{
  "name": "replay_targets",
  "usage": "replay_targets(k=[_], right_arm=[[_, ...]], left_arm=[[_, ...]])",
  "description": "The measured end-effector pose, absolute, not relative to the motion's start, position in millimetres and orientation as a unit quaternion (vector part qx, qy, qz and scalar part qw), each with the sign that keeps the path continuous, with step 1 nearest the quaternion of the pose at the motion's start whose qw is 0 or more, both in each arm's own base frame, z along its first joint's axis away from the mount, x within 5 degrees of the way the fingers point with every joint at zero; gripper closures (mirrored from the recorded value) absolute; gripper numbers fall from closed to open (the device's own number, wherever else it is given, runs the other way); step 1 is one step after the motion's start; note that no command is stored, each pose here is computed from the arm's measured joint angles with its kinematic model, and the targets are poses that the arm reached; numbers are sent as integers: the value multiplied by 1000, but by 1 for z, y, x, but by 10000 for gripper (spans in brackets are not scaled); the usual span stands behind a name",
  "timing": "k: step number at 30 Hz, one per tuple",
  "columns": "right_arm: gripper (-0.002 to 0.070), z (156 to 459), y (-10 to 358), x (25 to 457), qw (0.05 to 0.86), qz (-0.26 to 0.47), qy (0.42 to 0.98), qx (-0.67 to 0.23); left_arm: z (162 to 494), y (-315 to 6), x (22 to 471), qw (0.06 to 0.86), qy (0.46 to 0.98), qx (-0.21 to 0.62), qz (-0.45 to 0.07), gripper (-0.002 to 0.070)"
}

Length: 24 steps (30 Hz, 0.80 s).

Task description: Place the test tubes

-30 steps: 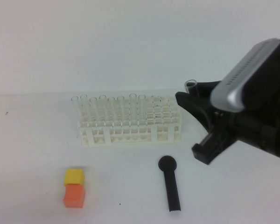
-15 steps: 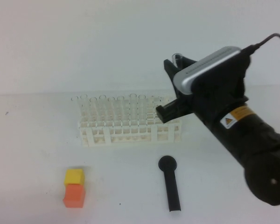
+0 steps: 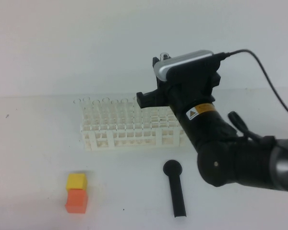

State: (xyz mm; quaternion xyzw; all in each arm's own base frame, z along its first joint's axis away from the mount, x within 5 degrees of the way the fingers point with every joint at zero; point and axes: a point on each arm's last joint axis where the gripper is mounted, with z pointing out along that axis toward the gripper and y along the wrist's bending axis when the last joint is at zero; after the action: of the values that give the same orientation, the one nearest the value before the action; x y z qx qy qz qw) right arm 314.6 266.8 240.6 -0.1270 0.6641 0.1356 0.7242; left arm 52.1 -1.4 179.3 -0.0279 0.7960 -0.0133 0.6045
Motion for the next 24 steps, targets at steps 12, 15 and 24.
replay_targets(k=[12, 15, 24], right_arm=[[554, 208, 273, 329, 712, 127, 685, -90], [554, 204, 274, 330, 712, 128, 685, -86], [554, 190, 284, 337, 712, 129, 683, -101]], left_arm=[[179, -1, 52, 603, 797, -30, -15, 676], [179, -1, 52, 603, 797, -30, -15, 676], [179, -1, 52, 604, 796, -30, -16, 676]])
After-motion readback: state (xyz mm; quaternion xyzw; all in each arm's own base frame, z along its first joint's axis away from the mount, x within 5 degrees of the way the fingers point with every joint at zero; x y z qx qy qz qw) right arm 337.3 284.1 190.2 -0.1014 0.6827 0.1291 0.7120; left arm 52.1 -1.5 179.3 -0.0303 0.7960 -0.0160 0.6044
